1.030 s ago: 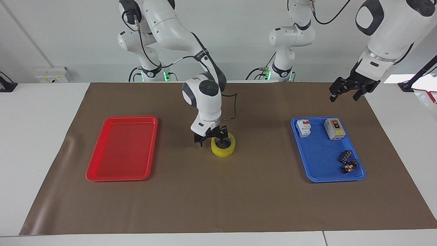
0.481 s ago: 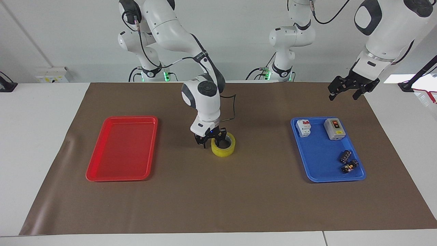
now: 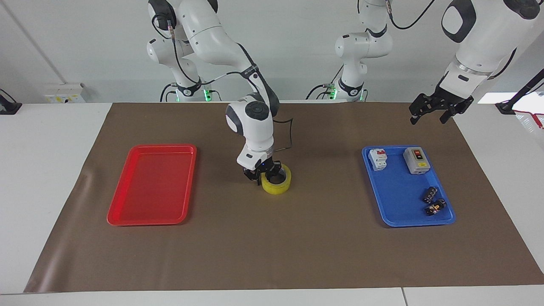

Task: Place and move tape with both arms
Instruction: 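Grasp the tape with the right gripper and carry it over the red tray, then lower the tape into the red tray and open the right gripper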

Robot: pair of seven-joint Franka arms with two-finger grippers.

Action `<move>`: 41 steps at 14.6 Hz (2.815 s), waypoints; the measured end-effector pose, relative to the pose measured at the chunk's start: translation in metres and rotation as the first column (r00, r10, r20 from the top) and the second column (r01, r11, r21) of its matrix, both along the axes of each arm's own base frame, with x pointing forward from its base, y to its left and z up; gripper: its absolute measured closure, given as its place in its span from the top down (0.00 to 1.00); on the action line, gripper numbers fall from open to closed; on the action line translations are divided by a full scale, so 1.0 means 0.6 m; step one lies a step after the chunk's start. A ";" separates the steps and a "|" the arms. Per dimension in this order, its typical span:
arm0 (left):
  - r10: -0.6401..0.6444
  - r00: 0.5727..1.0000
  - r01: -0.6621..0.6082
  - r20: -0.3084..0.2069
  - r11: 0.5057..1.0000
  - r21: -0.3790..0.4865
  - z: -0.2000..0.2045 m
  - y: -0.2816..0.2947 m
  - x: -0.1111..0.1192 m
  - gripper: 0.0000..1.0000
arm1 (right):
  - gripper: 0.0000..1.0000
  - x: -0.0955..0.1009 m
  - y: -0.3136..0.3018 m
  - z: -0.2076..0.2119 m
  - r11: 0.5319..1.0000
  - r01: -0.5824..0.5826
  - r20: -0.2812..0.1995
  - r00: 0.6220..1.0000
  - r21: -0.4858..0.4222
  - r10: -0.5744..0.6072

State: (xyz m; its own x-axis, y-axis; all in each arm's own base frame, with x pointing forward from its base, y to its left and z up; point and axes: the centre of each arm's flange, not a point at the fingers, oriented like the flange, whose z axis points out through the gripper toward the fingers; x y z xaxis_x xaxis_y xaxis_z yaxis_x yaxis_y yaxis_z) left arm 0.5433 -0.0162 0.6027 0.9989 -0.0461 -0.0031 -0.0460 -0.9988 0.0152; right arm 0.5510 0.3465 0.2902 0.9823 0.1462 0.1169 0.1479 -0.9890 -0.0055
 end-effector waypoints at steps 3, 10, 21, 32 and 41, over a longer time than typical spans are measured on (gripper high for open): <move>0.000 1.000 0.000 0.001 1.000 0.001 0.001 0.001 0.000 1.00 | 0.21 0.024 -0.020 0.046 0.999 0.032 -0.044 0.998 -0.038 -0.034; 0.001 1.000 -0.001 0.001 1.000 0.002 0.001 0.001 0.000 1.00 | 0.21 0.091 -0.410 0.307 0.995 0.074 -0.095 0.992 -0.067 -0.080; 0.001 1.000 -0.001 0.001 1.000 0.003 0.001 0.002 0.000 1.00 | 0.21 0.020 -0.705 0.111 0.996 -0.053 -0.065 0.997 -0.070 0.048; 0.001 1.000 -0.001 0.001 1.000 0.003 0.001 0.002 0.000 1.00 | 0.21 0.001 -0.714 0.018 0.997 -0.022 -0.060 0.998 -0.068 0.018; 0.001 1.000 -0.001 0.001 1.000 0.003 0.001 0.002 0.000 1.00 | 0.81 0.034 -0.690 0.097 0.996 0.060 -0.010 0.998 -0.063 -0.061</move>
